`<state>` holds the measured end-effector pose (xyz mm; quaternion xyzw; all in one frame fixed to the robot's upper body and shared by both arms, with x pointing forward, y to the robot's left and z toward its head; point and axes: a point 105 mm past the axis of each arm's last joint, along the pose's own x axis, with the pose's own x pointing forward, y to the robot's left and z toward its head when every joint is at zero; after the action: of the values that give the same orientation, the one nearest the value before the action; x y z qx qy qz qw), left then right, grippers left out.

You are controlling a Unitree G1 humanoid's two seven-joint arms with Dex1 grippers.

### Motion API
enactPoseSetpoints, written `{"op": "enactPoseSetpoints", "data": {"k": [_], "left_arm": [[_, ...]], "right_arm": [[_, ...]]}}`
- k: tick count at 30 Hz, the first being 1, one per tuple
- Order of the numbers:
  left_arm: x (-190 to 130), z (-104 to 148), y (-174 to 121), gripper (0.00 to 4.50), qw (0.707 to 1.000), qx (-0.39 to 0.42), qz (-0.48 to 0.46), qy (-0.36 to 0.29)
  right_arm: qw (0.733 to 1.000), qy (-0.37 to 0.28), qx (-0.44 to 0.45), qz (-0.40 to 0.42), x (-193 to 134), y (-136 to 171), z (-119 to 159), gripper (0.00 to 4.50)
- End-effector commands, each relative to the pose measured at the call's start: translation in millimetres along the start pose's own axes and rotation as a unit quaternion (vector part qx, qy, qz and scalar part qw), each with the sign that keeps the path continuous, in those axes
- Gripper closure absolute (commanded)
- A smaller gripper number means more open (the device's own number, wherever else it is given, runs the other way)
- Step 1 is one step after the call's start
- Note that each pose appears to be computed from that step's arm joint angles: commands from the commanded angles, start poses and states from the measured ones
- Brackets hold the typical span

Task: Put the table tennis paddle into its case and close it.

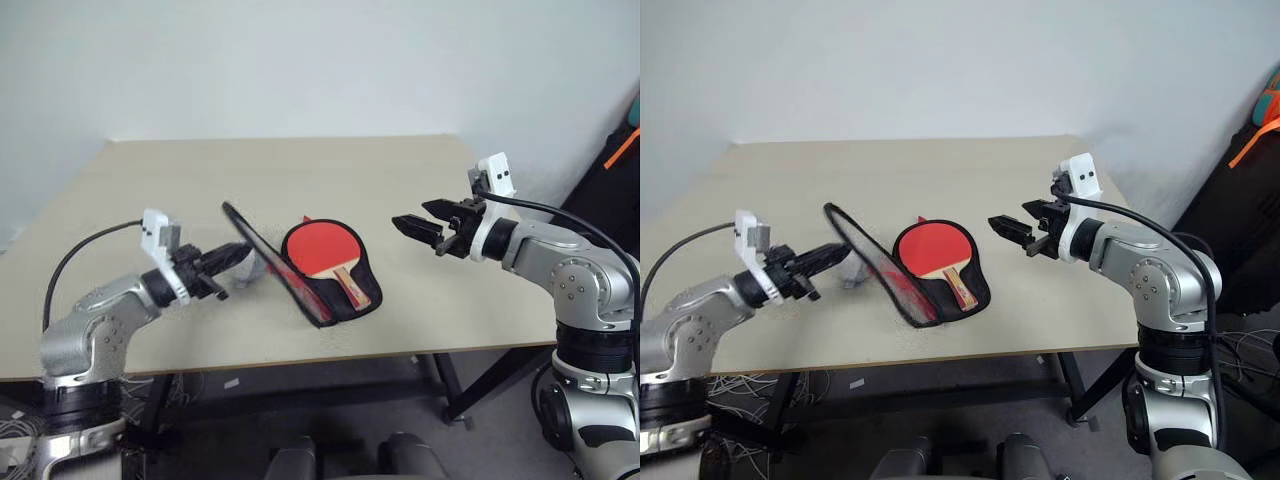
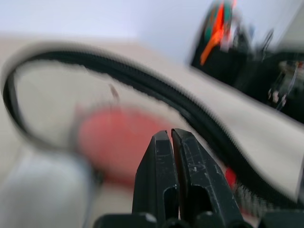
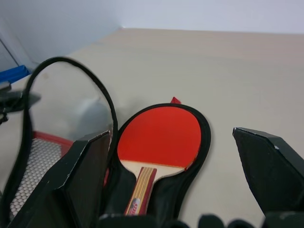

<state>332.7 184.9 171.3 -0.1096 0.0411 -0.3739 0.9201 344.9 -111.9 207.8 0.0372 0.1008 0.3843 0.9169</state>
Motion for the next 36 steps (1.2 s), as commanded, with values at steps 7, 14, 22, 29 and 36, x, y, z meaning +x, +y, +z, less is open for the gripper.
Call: {"op": "enactPoseSetpoints", "data": {"k": [7,14,22,29,36], "left_arm": [[55,-3,-58,4.49,0.994,-0.074,-0.077,0.018],[41,-25,-54,4.49,0.989,-0.113,-0.061,0.075],[29,-62,-55,2.88,0.965,-0.244,-0.025,0.097],[28,-84,-57,0.77,0.94,-0.325,0.002,0.105],[19,-106,-52,0.77,0.921,-0.366,0.039,0.123]], "right_arm": [[0.997,-0.021,-0.075,0.026,-13,7,30,0.0],[0.991,0.029,-0.124,0.049,-23,6,13,0.0],[0.992,0.04,-0.113,0.031,-18,-1,1,0.0],[0.993,0.04,-0.101,0.033,-16,4,-5,0.0],[0.995,0.039,-0.089,0.025,-17,6,-9,0.0]]}}
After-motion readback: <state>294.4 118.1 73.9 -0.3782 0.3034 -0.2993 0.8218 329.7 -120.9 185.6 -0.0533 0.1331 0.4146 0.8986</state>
